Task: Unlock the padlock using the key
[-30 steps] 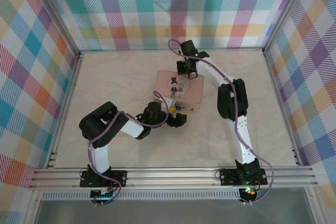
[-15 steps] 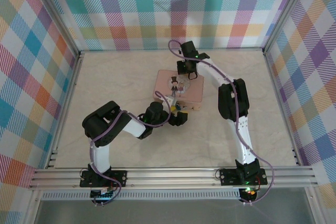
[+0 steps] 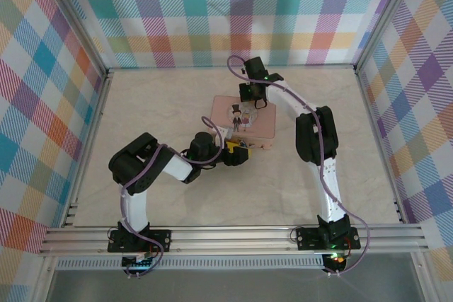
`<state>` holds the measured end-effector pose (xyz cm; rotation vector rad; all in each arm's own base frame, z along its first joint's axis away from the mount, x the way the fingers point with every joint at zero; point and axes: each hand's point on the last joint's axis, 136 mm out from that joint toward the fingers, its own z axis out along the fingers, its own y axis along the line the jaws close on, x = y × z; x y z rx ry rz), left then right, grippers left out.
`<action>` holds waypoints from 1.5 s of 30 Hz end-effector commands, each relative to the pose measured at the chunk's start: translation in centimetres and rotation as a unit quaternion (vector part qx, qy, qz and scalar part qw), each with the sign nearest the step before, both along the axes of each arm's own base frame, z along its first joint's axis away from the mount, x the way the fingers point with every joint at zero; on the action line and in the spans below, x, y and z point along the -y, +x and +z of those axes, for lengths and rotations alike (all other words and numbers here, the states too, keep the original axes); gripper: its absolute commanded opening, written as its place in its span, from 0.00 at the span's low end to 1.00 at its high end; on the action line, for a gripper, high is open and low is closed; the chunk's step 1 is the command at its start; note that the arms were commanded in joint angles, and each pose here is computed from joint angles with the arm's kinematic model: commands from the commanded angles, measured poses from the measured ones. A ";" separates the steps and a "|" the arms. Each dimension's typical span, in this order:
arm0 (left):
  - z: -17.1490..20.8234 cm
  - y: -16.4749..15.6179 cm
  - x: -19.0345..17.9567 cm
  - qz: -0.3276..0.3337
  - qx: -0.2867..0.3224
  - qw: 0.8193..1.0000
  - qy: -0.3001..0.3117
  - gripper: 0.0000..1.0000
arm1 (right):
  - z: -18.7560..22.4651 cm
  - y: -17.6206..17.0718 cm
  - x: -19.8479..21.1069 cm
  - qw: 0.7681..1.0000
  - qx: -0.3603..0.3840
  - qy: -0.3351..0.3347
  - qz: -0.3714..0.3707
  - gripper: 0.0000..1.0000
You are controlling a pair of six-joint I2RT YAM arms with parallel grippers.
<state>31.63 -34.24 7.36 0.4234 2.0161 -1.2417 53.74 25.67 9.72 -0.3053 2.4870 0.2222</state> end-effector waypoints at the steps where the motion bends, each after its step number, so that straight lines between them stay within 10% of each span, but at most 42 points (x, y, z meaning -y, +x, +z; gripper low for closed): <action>1: 1.5 1.0 0.6 -0.001 0.010 0.999 -0.037 0.80 | -2.4 -4.5 -1.1 0.996 -0.077 -0.017 0.040 0.00; 32: 3.5 0.7 0.8 0.032 0.069 0.995 -0.059 0.77 | 2.2 -4.7 -1.0 0.999 -0.035 -0.010 0.037 0.00; 45: 3.7 0.4 -0.3 0.038 0.062 0.996 -0.049 0.80 | 7.5 -5.8 5.9 0.998 0.003 -0.007 -0.062 0.00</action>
